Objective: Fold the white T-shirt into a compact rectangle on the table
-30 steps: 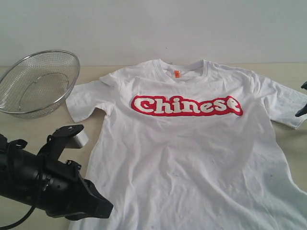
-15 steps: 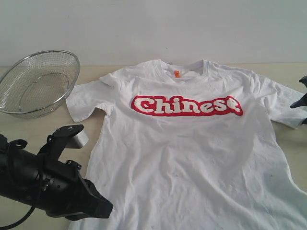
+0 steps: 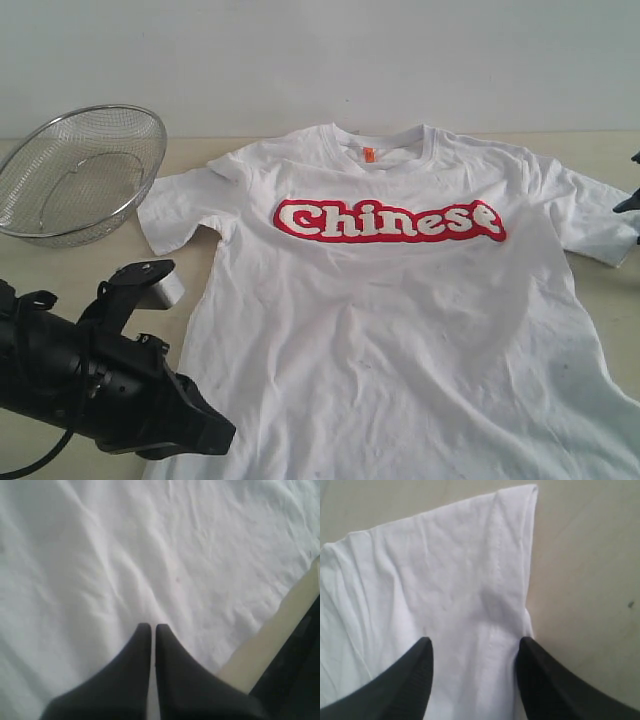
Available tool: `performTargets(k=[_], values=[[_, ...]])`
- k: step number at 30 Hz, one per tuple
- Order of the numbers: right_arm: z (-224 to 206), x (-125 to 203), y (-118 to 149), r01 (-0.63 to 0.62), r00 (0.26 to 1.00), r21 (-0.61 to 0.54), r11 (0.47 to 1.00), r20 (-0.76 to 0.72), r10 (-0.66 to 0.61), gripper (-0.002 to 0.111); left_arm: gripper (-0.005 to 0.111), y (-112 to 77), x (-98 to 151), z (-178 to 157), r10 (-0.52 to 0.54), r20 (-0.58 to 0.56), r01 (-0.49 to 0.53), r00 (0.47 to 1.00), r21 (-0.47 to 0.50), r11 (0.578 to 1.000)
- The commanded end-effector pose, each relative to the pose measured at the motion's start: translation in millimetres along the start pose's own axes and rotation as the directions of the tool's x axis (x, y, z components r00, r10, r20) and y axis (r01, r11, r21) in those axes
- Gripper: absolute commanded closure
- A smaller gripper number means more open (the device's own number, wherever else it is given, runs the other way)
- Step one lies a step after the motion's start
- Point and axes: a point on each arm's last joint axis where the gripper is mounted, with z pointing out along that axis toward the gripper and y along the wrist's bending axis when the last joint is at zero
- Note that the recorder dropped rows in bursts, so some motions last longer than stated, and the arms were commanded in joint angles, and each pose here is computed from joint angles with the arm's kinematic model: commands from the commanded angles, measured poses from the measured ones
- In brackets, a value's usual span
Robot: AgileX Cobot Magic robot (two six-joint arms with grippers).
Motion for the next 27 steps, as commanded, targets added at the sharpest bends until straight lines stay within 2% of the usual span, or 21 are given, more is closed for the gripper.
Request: performTargets(k=[1, 6, 14, 22, 27], values=[[23, 16, -26, 0.024, 0.998, 0.064, 0.998, -0.060, -0.020, 0.058, 0.102, -1.4, -3, -1, 0.002, 0.024, -0.002, 1.000, -0.006, 1.000], [23, 13, -20, 0.033, 0.999, 0.005, 0.999, -0.044, -0.033, 0.058, 0.102, -0.2, -4, -1, -0.001, 0.034, 0.002, 0.999, -0.018, 1.000], [20, 22, -13, 0.062, 0.988, -0.077, 0.995, -0.140, -0.072, 0.058, 0.102, 0.0, -4, -1, 0.005, 0.036, -0.004, 0.999, -0.020, 1.000], [11, 18, -32, 0.089, 0.975, -0.006, 0.996, -0.202, -0.088, 0.058, 0.102, 0.0, -4, -1, 0.012, 0.036, -0.012, 0.999, -0.021, 1.000], [7, 20, -45, 0.061, 0.974, 0.012, 0.998, -0.219, -0.057, 0.058, 0.102, 0.4, -5, -2, 0.008, 0.042, -0.007, 0.999, -0.026, 1.000]])
